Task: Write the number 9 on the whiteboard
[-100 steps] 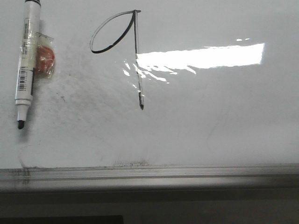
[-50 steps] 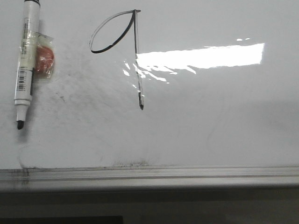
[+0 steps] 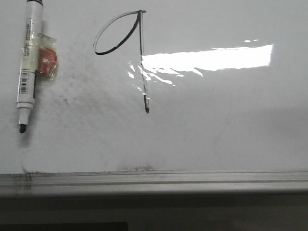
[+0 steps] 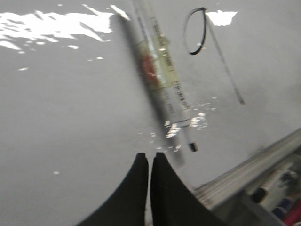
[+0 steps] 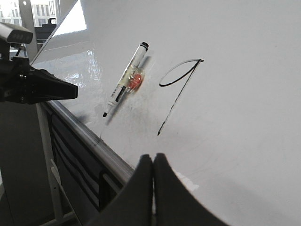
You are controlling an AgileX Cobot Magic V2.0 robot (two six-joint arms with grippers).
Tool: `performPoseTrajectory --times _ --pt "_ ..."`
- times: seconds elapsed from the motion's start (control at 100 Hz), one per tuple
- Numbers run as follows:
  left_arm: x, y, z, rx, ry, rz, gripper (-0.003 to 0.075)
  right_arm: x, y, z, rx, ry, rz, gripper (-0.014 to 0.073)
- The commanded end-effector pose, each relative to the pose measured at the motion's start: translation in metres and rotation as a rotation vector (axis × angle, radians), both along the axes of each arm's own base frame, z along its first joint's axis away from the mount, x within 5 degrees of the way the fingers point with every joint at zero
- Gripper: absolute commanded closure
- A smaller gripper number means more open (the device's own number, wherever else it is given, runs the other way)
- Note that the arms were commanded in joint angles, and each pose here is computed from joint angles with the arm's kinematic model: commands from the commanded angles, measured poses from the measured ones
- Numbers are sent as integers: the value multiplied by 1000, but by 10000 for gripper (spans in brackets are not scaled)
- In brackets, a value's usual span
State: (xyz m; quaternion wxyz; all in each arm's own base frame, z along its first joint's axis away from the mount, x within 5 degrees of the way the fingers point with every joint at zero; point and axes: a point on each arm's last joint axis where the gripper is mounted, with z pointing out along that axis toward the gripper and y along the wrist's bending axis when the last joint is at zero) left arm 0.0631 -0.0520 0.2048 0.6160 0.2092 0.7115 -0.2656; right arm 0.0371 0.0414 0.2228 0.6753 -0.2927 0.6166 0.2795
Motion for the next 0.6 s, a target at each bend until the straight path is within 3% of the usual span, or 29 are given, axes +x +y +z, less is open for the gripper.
performPoseTrajectory --times 0.0,0.11,0.29,0.4,0.59 --pt "3 11 3 -39 -129 123 741 0 -2 15 60 -78 -11 666" --pt "1 22 -3 -72 -74 250 741 0 -2 15 60 -78 -11 666" --pt "-4 40 -6 3 -117 497 741 0 -2 15 60 -78 -11 666" --pt "-8 46 -12 -44 -59 598 741 0 -2 15 60 -78 -11 666" --pt "-8 52 -19 77 -19 701 741 0 -2 15 59 -77 -11 666"
